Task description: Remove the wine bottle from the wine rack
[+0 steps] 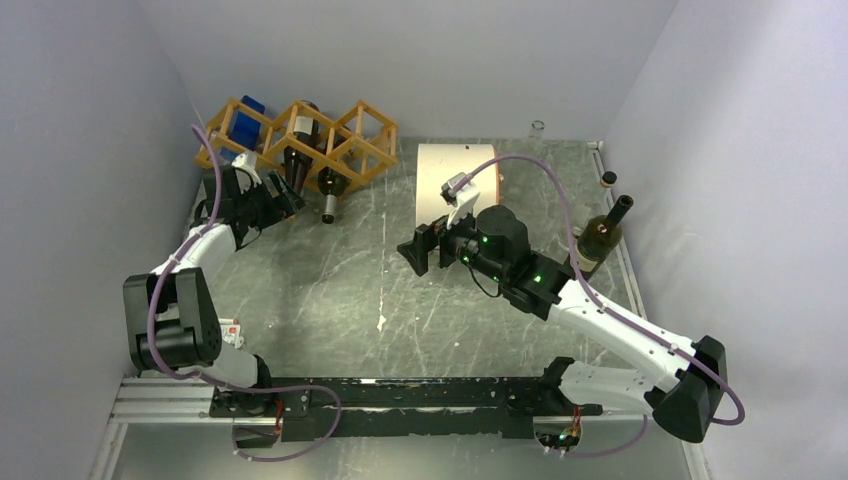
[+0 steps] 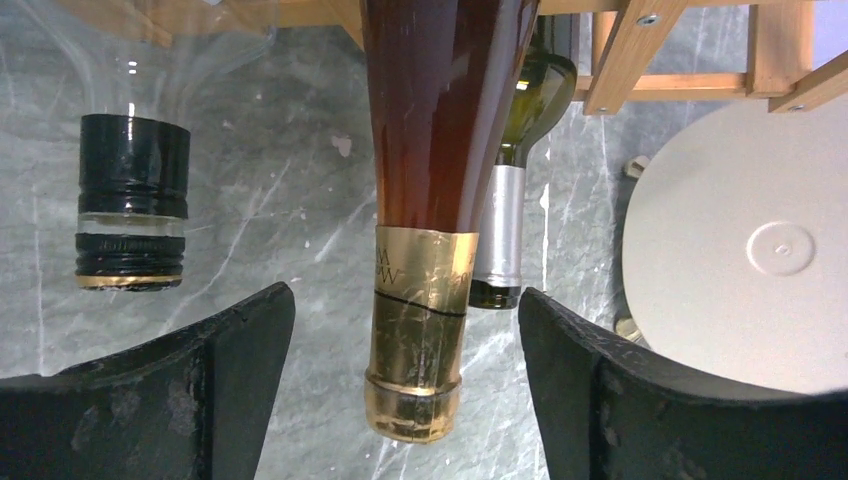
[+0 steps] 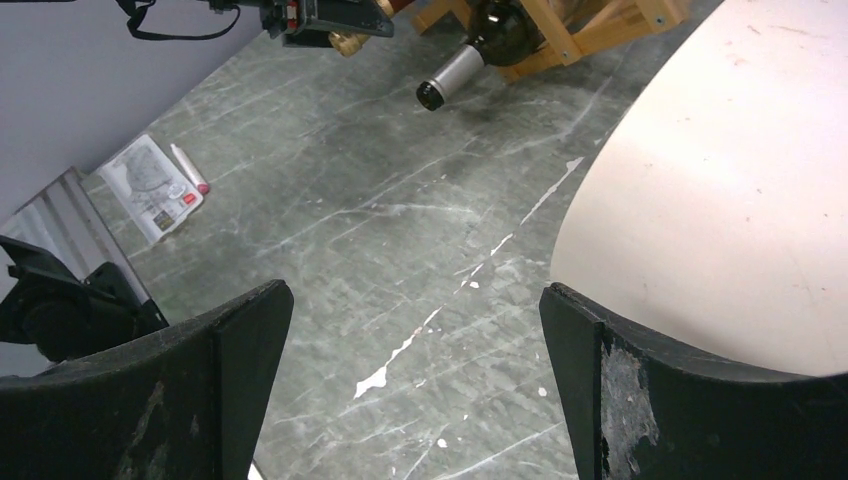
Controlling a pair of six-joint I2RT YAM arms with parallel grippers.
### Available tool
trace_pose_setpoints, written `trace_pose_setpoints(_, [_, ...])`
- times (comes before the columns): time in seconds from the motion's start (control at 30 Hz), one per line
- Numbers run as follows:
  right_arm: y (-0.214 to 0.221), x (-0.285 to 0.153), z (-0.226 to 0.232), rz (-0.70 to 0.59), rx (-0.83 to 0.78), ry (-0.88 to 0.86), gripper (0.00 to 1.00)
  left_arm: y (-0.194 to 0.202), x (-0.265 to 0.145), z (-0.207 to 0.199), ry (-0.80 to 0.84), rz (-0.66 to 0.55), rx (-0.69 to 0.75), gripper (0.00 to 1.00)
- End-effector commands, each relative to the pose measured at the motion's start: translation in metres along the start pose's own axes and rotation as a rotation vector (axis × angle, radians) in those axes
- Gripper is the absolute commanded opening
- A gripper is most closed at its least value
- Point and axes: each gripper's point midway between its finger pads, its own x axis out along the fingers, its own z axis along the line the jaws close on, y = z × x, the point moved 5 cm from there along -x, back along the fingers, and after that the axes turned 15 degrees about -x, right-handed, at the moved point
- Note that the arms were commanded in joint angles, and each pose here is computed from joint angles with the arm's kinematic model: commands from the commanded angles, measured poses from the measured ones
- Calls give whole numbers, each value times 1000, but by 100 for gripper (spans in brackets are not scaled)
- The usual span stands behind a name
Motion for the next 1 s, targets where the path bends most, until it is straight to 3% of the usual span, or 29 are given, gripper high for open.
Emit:
trace_pose_setpoints(0.0, [1,1,-2,-4,-47,12,100,-26,2,-22,104,-63,42,84])
trace_pose_setpoints(0.17, [0,3,-4,-13,-66,14,100,-30,13,-21,108,-42,30,70])
trace_pose_setpoints(0.6, [2,5,-4,-14,-72,20,100,-21,30,-8,128,8,54,63])
trace_pose_setpoints(0.8, [3,9,-3,-10,-65,9,100,-19,33,-9,165,32,99,49])
trace_pose_setpoints(0.97, [5,10,-2,-11,-63,9,100,-18,33,-7,154,41,104,28])
